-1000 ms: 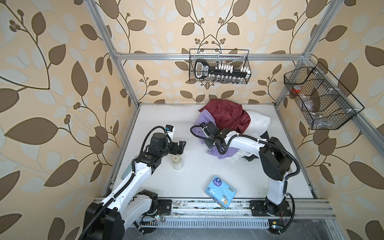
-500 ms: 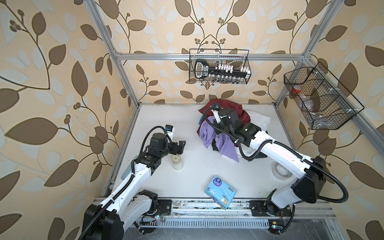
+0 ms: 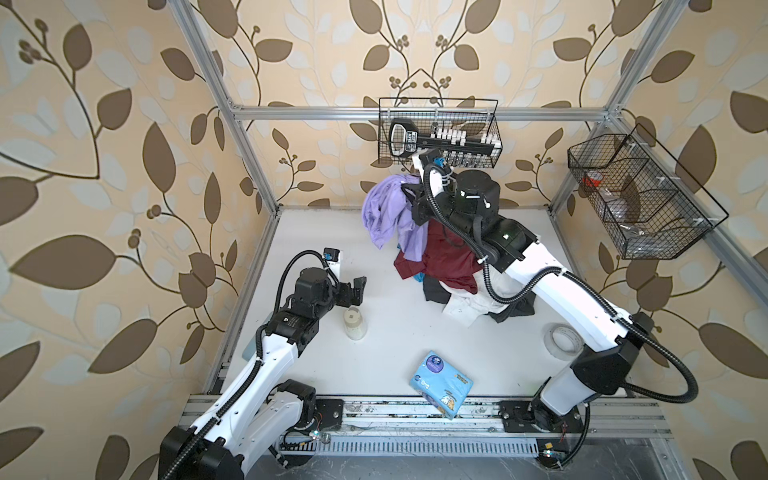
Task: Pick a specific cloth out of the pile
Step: 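Lift the lavender shirt and carry it toward the left gripper's side, then lower the lavender shirt onto the clear table and open the right gripper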
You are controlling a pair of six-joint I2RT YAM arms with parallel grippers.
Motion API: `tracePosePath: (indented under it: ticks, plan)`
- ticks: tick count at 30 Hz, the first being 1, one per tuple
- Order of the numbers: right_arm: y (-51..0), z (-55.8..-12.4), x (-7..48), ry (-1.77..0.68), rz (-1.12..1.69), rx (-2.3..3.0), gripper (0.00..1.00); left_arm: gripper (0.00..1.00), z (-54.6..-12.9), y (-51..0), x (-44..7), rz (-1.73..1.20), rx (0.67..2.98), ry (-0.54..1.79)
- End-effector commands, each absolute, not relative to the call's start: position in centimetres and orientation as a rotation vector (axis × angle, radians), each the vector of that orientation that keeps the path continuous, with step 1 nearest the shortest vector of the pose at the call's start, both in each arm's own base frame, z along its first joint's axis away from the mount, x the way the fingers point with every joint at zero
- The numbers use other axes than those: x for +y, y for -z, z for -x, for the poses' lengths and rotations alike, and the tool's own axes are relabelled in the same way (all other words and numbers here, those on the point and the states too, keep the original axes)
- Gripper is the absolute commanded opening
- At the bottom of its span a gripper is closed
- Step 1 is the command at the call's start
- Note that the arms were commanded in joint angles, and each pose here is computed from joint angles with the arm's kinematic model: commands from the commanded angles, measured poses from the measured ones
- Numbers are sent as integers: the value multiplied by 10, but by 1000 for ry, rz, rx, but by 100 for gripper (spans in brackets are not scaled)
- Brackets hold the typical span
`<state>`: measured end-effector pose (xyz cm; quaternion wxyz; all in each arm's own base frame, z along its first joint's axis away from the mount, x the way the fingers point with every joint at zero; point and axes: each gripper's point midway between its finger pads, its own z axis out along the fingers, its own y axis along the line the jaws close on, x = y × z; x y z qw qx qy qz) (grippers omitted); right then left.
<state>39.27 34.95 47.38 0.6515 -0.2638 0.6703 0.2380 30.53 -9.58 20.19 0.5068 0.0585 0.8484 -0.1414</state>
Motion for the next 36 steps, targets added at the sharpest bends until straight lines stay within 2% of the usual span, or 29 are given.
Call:
tracePosePath:
  ticks: [1, 6, 12, 21, 24, 26, 30, 32, 36]
  plan:
    - [-474, -394, 402, -764, 701, 1434, 0, 99, -306, -223, -82, -55, 1955, 289]
    - [-432, -426, 460, -914, 765, 1438, 0, 99, -299, -239, -65, 40, 1863, 241]
    - [-338, -454, 518, -1157, 829, 1513, 0, 99, -290, -251, -49, 108, 1772, 204]
    - [-190, -469, 517, -1211, 825, 1804, 0, 99, -289, -251, -44, 129, 1759, 180]
    - [-151, -463, 509, -1175, 836, 1906, 7, 99, -290, -250, -44, 131, 1769, 174]
    - [-128, -458, 503, -1141, 853, 1972, 23, 99, -290, -248, -43, 134, 1773, 169]
    - [-92, -451, 493, -1083, 875, 2094, 46, 99, -290, -247, -43, 136, 1773, 167]
    - [-74, -447, 487, -1059, 885, 2154, 50, 99, -290, -247, -43, 139, 1773, 168]
    - [-43, -438, 478, -1029, 897, 2264, 52, 99, -291, -244, -47, 129, 1785, 186]
